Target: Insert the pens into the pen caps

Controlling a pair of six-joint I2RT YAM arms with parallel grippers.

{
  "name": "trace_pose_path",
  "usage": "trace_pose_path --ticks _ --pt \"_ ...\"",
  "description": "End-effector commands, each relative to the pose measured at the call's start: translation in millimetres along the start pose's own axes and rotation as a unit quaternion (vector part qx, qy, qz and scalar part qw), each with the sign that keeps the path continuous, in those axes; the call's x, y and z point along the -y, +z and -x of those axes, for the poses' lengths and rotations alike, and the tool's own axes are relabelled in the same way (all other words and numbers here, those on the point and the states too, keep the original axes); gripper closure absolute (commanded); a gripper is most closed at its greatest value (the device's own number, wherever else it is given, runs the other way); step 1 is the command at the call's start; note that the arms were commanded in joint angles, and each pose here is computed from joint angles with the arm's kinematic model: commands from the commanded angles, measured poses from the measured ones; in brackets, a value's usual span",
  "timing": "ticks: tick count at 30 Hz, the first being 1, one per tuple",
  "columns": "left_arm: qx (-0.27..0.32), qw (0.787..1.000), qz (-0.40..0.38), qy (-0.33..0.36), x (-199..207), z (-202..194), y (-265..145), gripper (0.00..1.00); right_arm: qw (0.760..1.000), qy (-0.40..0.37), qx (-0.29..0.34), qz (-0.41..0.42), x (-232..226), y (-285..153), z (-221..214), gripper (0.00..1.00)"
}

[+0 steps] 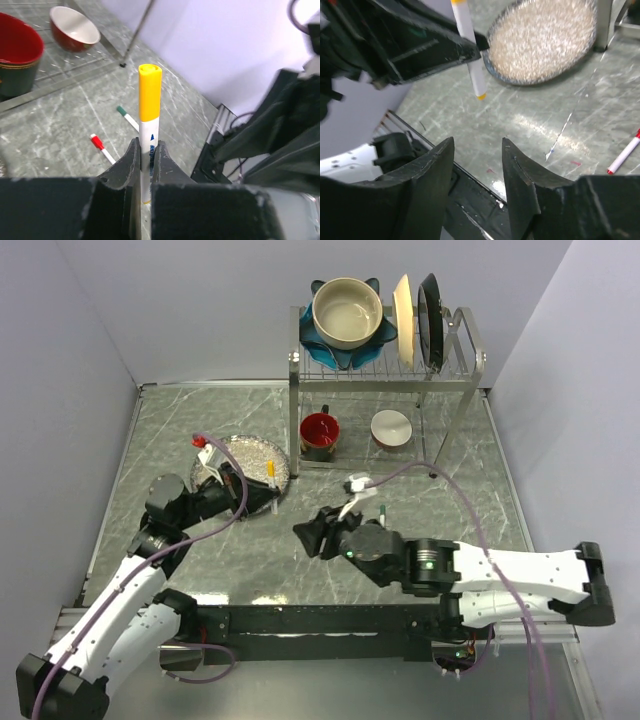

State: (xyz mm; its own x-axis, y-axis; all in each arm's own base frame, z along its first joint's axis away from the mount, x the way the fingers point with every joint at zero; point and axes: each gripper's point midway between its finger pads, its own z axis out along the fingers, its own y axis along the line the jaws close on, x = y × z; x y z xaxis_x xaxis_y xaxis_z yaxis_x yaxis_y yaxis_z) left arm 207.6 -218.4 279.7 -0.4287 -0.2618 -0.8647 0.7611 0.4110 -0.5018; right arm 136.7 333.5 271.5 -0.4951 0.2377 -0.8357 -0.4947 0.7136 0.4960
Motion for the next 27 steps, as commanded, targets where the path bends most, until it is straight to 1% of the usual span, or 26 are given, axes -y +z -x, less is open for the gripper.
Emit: trace_pose_path --ticks 1,3,4,5,6,7,8,9,11,12,14,15,17,18,20,21,22,23,24,25,27 --pt "0.011 0.999 0.038 -0.008 -16 2 3 0.99 0.999 0.017 0.035 0.002 11 -23 29 0.46" --pt "0.004 0.997 0.061 -0.040 -25 -8 8 0.99 0.999 0.023 0.032 -0.004 23 -31 24 0.41" --pt "-0.003 0.995 0.077 -0.067 -32 -17 11 0.99 1.000 0.016 0.021 -0.015 34 -32 13 0.35" --pt "-0.003 0.992 0.096 -0.080 -38 -23 14 0.99 0.999 0.030 0.027 -0.014 38 -38 16 0.32" --pt "-0.021 0.991 0.098 -0.094 -35 -41 19 0.99 0.999 0.032 0.026 -0.018 43 -39 12 0.27" --pt "-0.015 0.987 0.121 -0.109 -44 -48 25 0.99 0.999 0.027 0.018 -0.025 52 -41 4 0.25" --pt "-0.021 0.984 0.128 -0.120 -46 -58 29 0.99 0.999 0.037 0.022 -0.023 55 -45 6 0.23" --pt "-0.049 0.980 0.136 -0.138 -48 -82 35 0.99 0.999 0.039 0.023 -0.026 58 -47 5 0.20" --pt "-0.055 0.974 0.150 -0.162 -53 -96 44 0.99 0.999 0.040 0.018 -0.030 65 -51 1 0.17" --pt "-0.081 0.968 0.163 -0.172 -57 -115 51 0.99 0.998 0.041 0.019 -0.034 68 -52 1 0.14" --pt "-0.096 0.963 0.183 -0.175 -63 -123 61 0.97 0.998 0.040 0.016 -0.040 74 -54 -2 0.13" --pt "-0.127 0.955 0.198 -0.180 -68 -143 67 0.95 0.998 0.038 0.016 -0.043 76 -55 -3 0.12" --pt "-0.147 0.947 0.217 -0.185 -74 -151 76 0.95 0.998 0.039 0.017 -0.046 80 -57 -3 0.12" --pt "-0.171 0.939 0.230 -0.188 -80 -167 79 0.95 0.998 0.039 0.015 -0.046 80 -58 -4 0.12" --pt "-0.183 0.934 0.240 -0.192 -85 -174 84 0.94 0.998 0.037 0.015 -0.048 83 -61 -3 0.12" --pt "-0.198 0.927 0.249 -0.197 -90 -185 85 0.92 0.998 0.037 0.015 -0.050 85 -61 -3 0.12" --pt "-0.203 0.924 0.253 -0.200 -92 -189 86 0.88 0.998 0.037 0.016 -0.051 87 -63 -3 0.12" --pt "-0.204 0.923 0.257 -0.202 -94 -189 89 0.87 0.998 0.038 0.017 -0.052 88 -64 -2 0.12" --pt "-0.217 0.916 0.268 -0.204 -99 -199 88 0.86 0.998 0.038 0.018 -0.053 89 -64 -2 0.12" --pt "-0.221 0.913 0.275 -0.206 -102 -201 87 0.82 0.998 0.039 0.019 -0.052 89 -66 -1 0.12" --pt "-0.229 0.904 0.300 -0.203 -110 -206 85 0.78 0.998 0.040 0.020 -0.053 90 -67 1 0.12"
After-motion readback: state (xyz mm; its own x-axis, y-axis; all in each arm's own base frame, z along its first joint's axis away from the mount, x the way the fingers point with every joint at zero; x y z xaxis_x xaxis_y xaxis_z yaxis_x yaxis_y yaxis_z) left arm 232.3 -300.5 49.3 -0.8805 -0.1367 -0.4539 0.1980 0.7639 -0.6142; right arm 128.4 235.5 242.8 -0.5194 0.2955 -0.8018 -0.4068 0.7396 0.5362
